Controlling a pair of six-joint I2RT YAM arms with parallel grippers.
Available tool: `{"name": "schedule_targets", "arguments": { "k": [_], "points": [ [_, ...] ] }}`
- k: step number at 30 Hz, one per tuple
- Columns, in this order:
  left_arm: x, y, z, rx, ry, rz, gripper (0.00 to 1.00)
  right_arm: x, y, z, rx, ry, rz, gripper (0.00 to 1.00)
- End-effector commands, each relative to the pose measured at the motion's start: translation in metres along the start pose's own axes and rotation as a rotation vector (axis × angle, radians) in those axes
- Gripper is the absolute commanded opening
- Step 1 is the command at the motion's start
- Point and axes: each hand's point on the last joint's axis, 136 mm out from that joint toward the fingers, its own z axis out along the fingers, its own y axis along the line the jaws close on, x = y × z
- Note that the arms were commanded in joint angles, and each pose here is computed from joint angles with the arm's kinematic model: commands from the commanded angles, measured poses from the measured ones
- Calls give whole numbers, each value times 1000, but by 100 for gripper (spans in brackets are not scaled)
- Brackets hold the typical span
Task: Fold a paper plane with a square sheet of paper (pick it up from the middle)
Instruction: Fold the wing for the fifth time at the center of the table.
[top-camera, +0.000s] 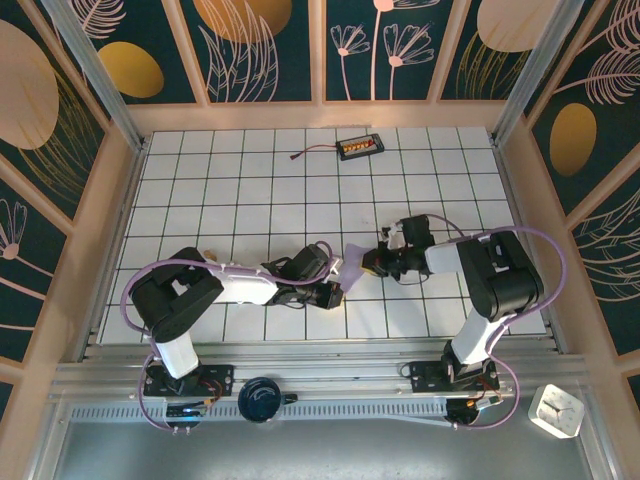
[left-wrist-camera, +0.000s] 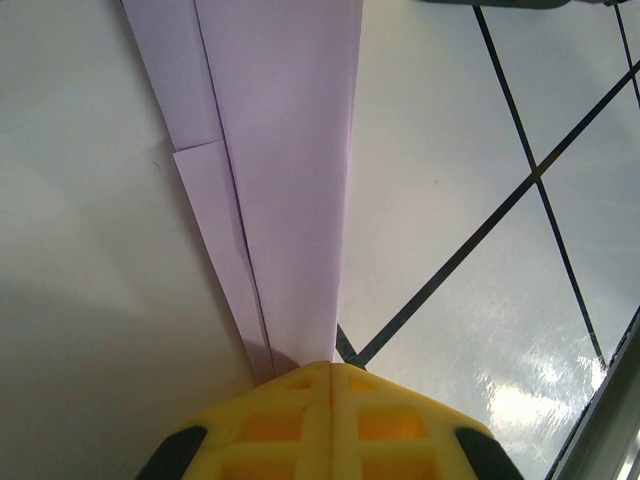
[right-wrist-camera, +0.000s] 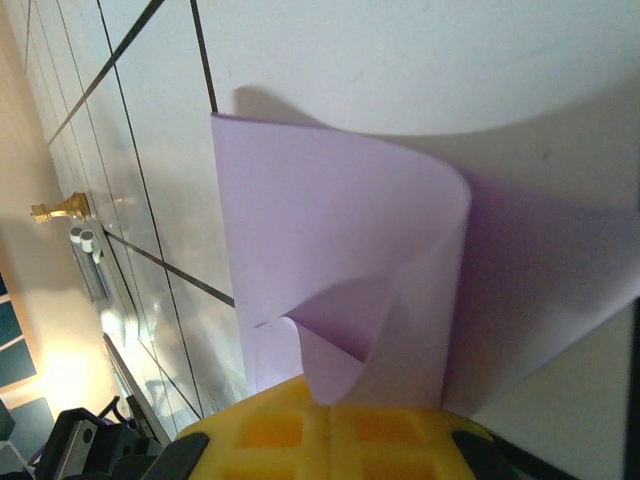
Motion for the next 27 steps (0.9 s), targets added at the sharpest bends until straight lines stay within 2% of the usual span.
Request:
{"name": "schedule_targets", "arguments": {
  "k": [1,13,18,21,24,27],
  "points": [
    [132,100,-19,-367,410,-146,0,-27,-49,-8,177,-116,65,0],
    [130,100,-20,-364,401,-147,0,-58,-60,-23,187,-190,108,0],
    [121,92,-18,-343,379,-145,0,-78,-53,-35,161,-242,101,0],
    [102,80,-15,-314,337,-138,0,-86,-36,-44,136,-275,55,0],
    [68,54,-13,-241,247,-137,1,-84,-15,-53,123,-307,-18,0],
    [26,20,-19,-147,132,-127,18,-67,-2,-58,159,-317,-81,0]
  ]
}}
